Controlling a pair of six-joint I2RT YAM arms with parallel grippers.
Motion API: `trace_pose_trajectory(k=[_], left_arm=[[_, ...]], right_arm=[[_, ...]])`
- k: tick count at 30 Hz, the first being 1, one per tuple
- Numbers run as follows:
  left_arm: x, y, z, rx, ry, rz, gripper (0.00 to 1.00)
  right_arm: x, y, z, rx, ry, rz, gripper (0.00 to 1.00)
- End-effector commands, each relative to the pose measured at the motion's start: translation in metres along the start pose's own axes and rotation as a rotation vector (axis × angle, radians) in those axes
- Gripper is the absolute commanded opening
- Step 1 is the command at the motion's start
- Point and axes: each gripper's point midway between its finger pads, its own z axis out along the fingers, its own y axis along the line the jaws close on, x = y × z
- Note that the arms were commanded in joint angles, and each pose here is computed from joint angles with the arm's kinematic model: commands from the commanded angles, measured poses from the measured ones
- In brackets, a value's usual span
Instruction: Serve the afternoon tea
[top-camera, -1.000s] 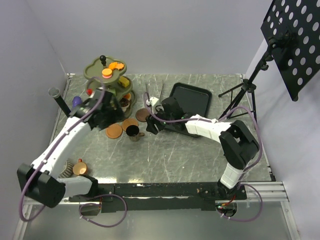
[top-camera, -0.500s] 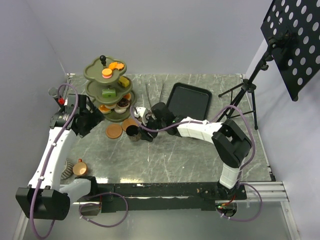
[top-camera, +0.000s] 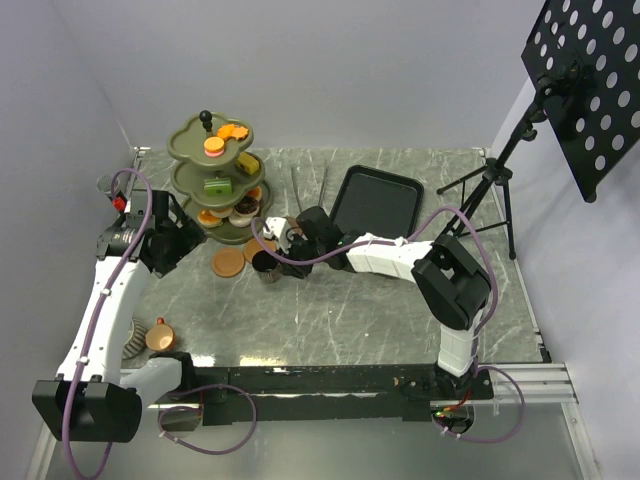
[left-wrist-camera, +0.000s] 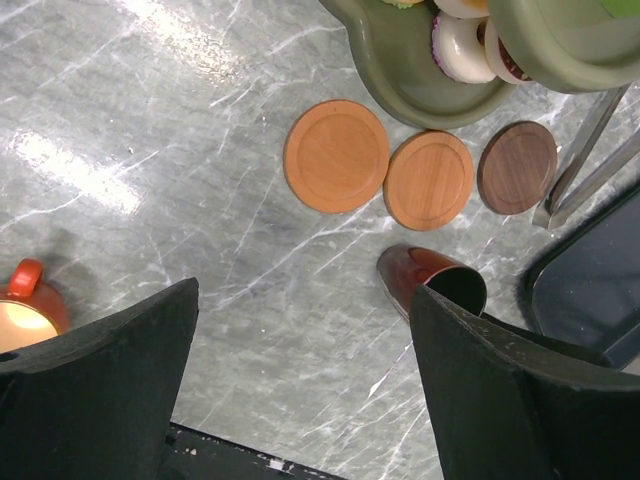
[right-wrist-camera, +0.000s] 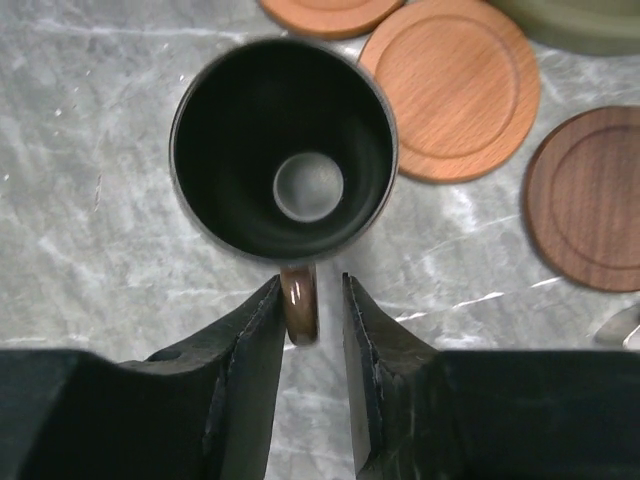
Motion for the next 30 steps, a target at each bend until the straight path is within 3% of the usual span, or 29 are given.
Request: trace_pose_trajectory(k=[1, 3, 9, 14, 19, 30], left_arm=[[-0.008, 0.000, -0.010, 0.013, -0.032, 0.014, 0.91], [-0.008, 0.001, -0.009, 0.010, -0.030, 0.016, 0.91], [-0.009, 0.006, -0.007, -0.006, -0.032, 0.028, 0.91], [-0.010, 0.009, -0.005, -0.009, -0.034, 0.028, 0.91], [-0.012, 0.008, -0.008, -0.001, -0.055, 0.015, 0.91], [-0.030, 0.011, -0.017, 0.001, -0.126, -0.032, 0.92]], right_arm=[[-0.036, -0.009, 0.006, 0.022, -0.085, -0.077, 0.36], [-0.037, -0.007, 0.008, 0.012, -0.085, -0.090, 0.34], [-0.045, -0.007, 0.003, 0.017, -0.070, -0.099, 0.00], [-0.071, -0.024, -0.023, 0.148, -0.129, -0.069, 0.00], [-0.097, -0.066, -0.053, 0.305, -0.272, 0.039, 0.00], [-0.082, -0.133, -0.041, 0.407, -0.239, 0.119, 0.00]])
